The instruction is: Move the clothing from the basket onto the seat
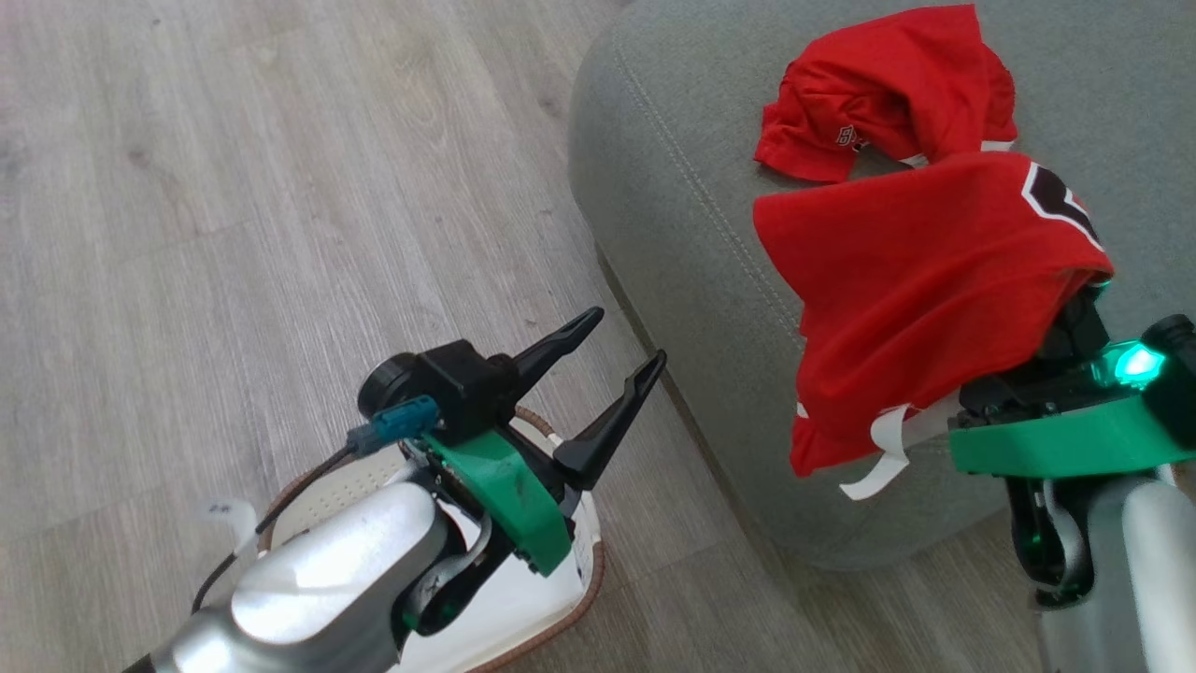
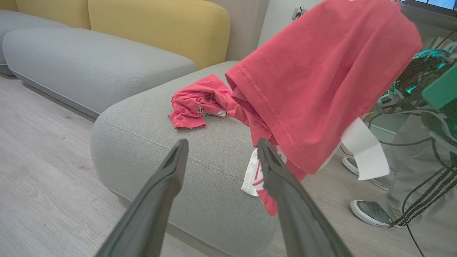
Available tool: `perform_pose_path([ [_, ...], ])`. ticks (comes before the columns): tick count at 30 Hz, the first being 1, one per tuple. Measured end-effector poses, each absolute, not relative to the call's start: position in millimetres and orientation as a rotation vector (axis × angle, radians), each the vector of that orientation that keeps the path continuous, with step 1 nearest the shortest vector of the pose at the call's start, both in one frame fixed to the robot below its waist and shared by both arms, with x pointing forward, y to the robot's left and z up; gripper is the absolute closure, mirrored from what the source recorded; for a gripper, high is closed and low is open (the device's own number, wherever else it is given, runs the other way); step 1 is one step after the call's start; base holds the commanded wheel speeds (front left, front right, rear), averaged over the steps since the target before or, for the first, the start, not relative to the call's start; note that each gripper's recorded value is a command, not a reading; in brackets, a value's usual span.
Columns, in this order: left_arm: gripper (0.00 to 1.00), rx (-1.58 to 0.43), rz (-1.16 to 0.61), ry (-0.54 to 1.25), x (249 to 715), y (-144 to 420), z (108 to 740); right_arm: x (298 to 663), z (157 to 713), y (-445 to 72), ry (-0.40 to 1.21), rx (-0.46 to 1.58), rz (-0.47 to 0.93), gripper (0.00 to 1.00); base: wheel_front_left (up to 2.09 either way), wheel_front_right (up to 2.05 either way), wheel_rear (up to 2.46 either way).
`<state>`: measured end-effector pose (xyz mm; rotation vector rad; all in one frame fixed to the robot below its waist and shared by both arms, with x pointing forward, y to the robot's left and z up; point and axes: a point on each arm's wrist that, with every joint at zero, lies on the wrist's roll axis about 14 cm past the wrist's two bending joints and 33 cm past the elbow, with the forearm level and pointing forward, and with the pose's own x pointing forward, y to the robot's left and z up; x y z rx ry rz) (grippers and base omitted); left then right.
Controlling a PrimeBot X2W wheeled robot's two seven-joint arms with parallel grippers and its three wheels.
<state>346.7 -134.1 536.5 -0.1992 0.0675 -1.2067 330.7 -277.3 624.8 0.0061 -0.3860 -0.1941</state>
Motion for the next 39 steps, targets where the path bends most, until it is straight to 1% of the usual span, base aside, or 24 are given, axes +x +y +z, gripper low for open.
perform_pose_path([
  [7,0.0,-0.201,-1.216,0.063,349,-135,533,336,634,-279,-0.397,-0.008,-0.189,1.0,0.0,0.0,0.0],
  [15,0.0,-0.224,-1.205,0.073,356,-131,526,372,669,-287,-0.45,-0.062,-0.146,1.0,0.0,0.0,0.0],
  [16,0.0,-0.224,-1.205,0.073,356,-131,526,372,669,-287,-0.45,-0.062,-0.146,1.0,0.0,0.0,0.0],
  [22,0.0,-0.224,-1.191,0.04,374,-124,526,408,693,-306,-0.442,-0.171,-0.143,1.0,0.0,0.0,0.0],
  [26,0.0,-0.225,-1.182,0.04,387,-117,518,435,700,-323,-0.425,-0.208,-0.162,1.0,0.0,0.0,0.0],
  [33,0.0,-0.245,-1.172,0.055,412,-110,503,481,698,-373,-0.368,-0.261,-0.264,1.0,0.0,0.0,0.0],
  [39,0.0,-0.255,-1.146,0.104,431,-97,475,524,676,-406,-0.286,-0.293,-0.328,1.0,0.0,0.0,0.0],
])
